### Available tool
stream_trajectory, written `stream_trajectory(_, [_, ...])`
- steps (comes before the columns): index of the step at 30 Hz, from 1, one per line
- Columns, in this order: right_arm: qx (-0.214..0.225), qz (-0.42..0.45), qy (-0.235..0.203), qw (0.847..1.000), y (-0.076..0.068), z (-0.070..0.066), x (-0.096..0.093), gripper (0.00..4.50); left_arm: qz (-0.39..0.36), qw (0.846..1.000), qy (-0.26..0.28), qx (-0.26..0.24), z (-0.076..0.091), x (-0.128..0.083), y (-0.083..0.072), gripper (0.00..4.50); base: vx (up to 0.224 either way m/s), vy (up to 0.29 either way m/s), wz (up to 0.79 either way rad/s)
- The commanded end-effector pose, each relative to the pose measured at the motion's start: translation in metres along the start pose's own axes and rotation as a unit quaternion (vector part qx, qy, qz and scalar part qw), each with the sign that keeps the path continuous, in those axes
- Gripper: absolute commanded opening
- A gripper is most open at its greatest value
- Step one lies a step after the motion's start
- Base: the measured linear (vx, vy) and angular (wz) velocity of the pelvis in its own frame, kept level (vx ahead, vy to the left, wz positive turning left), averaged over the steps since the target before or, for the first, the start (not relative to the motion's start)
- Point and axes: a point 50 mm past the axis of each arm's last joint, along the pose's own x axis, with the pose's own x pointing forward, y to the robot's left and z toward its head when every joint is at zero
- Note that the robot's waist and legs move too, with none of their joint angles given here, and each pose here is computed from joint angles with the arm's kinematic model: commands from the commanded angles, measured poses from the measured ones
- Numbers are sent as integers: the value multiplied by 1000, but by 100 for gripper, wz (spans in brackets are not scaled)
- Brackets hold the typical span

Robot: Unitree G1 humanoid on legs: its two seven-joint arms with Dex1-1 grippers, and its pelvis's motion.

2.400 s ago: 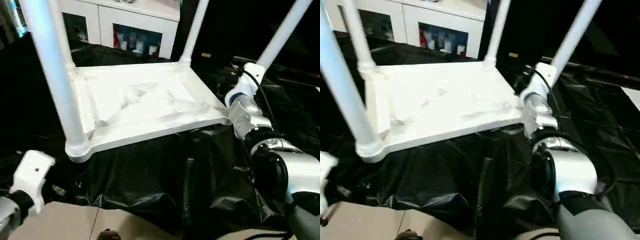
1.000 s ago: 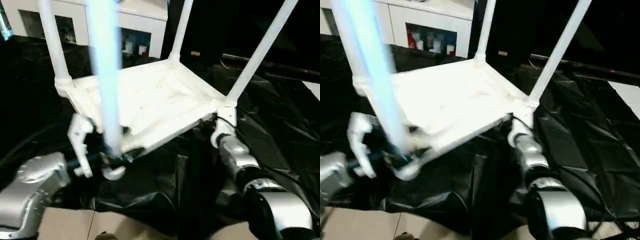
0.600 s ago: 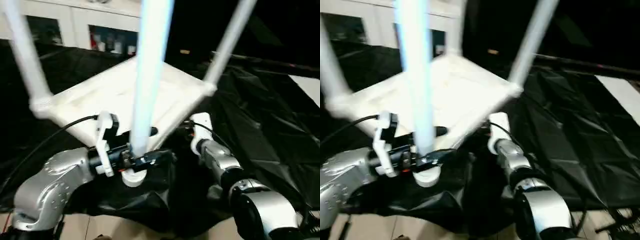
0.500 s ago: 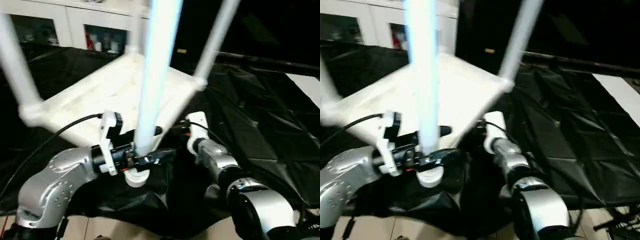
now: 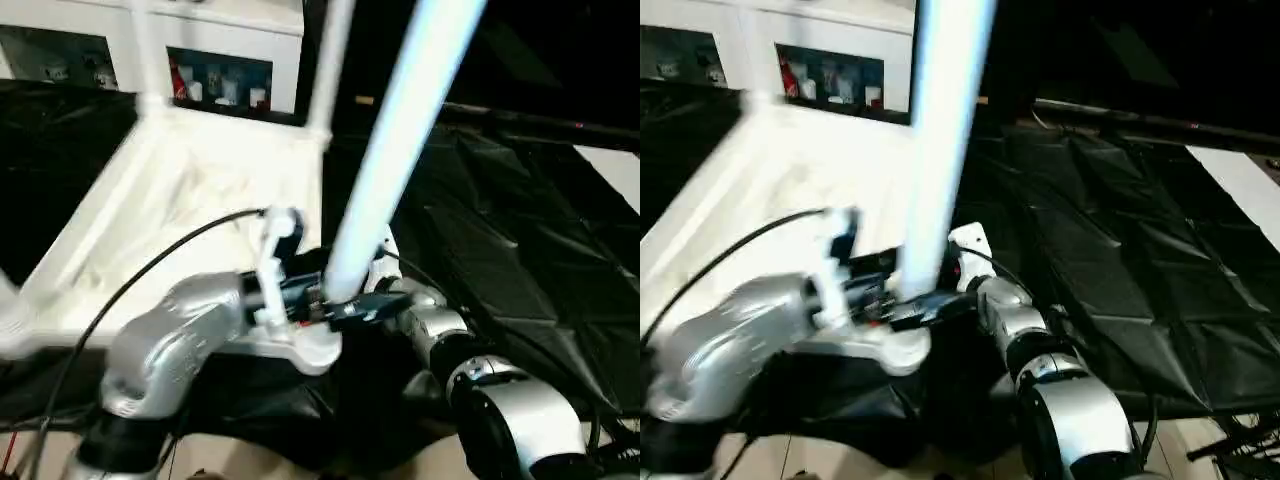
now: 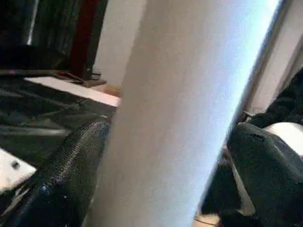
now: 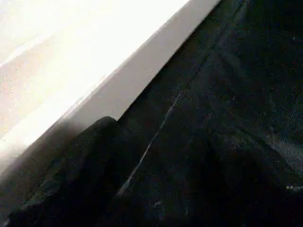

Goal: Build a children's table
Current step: Rotate table base

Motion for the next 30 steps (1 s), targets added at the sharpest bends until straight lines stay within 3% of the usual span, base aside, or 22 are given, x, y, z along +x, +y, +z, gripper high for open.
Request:
stream_trajectory(1, [-11,-12,-25,1000,-1,12,2,371,24,999,17,15,-3,7,7,445,0,0,0])
stream_trajectory(5, [3,-56,-42,998,-22,15,-7,371,93,993,50,50,-9,4,25,445,0,0,0])
stream_trajectory(8, [9,-64,-48,997,-29,16,-11,371,108,990,68,56,-13,2,30,445,0,0,0])
stream_trajectory(9, [9,-73,-56,996,-38,17,-17,371,141,984,93,63,-19,-4,38,445,0,0,0])
stream_trajectory(15, [-16,-52,-67,996,-59,17,-36,371,157,973,137,96,-31,-24,45,445,0,0,0])
stream_trajectory(24, [-99,85,-41,991,-66,16,-65,371,86,963,232,105,-53,-50,38,445,0,0,0])
stream_trajectory(30, [-153,193,17,969,-65,22,-92,371,58,944,301,126,-57,-69,47,414,0,0,0])
